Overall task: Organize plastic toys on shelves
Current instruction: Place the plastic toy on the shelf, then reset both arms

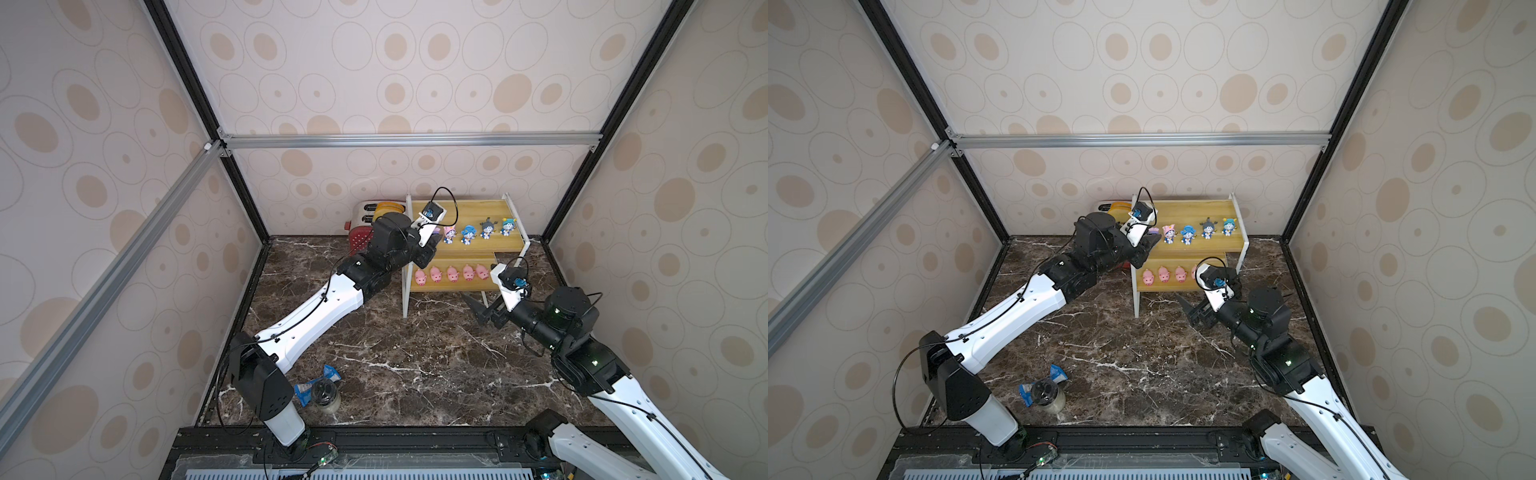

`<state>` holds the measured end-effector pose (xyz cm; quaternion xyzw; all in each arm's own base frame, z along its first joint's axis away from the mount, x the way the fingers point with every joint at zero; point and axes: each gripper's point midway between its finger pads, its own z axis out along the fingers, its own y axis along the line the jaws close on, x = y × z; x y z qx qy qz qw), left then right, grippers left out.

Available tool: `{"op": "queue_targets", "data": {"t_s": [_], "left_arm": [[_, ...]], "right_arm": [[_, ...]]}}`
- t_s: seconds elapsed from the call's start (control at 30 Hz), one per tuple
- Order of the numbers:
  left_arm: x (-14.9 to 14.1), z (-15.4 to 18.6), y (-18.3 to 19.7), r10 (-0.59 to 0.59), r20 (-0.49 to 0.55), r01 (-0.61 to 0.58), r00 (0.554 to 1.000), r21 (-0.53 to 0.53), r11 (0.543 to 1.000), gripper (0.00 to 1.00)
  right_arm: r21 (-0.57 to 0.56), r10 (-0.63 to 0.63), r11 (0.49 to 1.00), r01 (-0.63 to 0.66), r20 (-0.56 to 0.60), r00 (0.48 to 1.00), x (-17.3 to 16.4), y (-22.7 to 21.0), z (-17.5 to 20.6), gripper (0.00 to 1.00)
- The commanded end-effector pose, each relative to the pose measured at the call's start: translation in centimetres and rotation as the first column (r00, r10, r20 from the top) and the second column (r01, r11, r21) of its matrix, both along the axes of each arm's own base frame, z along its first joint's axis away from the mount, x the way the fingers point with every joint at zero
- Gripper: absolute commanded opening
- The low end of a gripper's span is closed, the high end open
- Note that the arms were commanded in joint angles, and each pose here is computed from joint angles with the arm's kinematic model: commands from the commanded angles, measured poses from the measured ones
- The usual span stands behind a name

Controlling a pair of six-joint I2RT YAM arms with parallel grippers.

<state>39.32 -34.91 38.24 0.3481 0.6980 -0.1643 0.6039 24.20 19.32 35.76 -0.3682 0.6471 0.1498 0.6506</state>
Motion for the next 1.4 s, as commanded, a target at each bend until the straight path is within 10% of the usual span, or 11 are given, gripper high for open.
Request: {"op": "queue_targets", "data": {"t_s": [0.0, 0.7, 0.93, 1.07, 1.3, 1.37], "left_arm": [[-0.4, 0.4, 0.4, 0.007, 0.013, -0.007, 1.000, 0.003, 1.000, 0.38], [-5.3, 8.3, 3.9, -0.010, 0.063, 0.019, 0.998, -0.146, 0.989, 0.74], [-5.4, 3.1, 12.8, 0.245, -0.050, -0.249, 0.968, -0.094, 0.964, 0.99], [-4.1, -4.2, 20.2, 0.506, -0.119, -0.510, 0.854, -0.001, 0.860, 0.99], [-6.5, -17.9, 36.6, 0.900, -0.202, -0.913, 0.385, 0.055, 0.403, 0.99], [-7.2, -20.4, 38.5, 0.927, -0.152, -0.932, 0.342, 0.073, 0.356, 0.99]], "right_arm": [[0.004, -0.014, 1.000, 0.014, 0.007, 1.000, 0.1, -0.3, 0.0, 1.00], [-0.040, -0.096, 0.995, 0.096, 0.002, 0.995, 0.1, -2.1, -0.8, 1.00], [-0.197, -0.394, 0.902, 0.385, -0.004, 0.919, 1.1, -8.1, -6.5, 1.00], [-0.222, -0.557, 0.808, 0.546, 0.015, 0.830, 1.9, -11.8, -10.2, 1.00], [-0.056, -0.839, 0.540, 0.840, -0.120, 0.531, 3.1, -20.9, -15.8, 1.00], [-0.009, -0.846, 0.515, 0.857, -0.168, 0.506, 3.8, -22.0, -17.1, 1.00]]}}
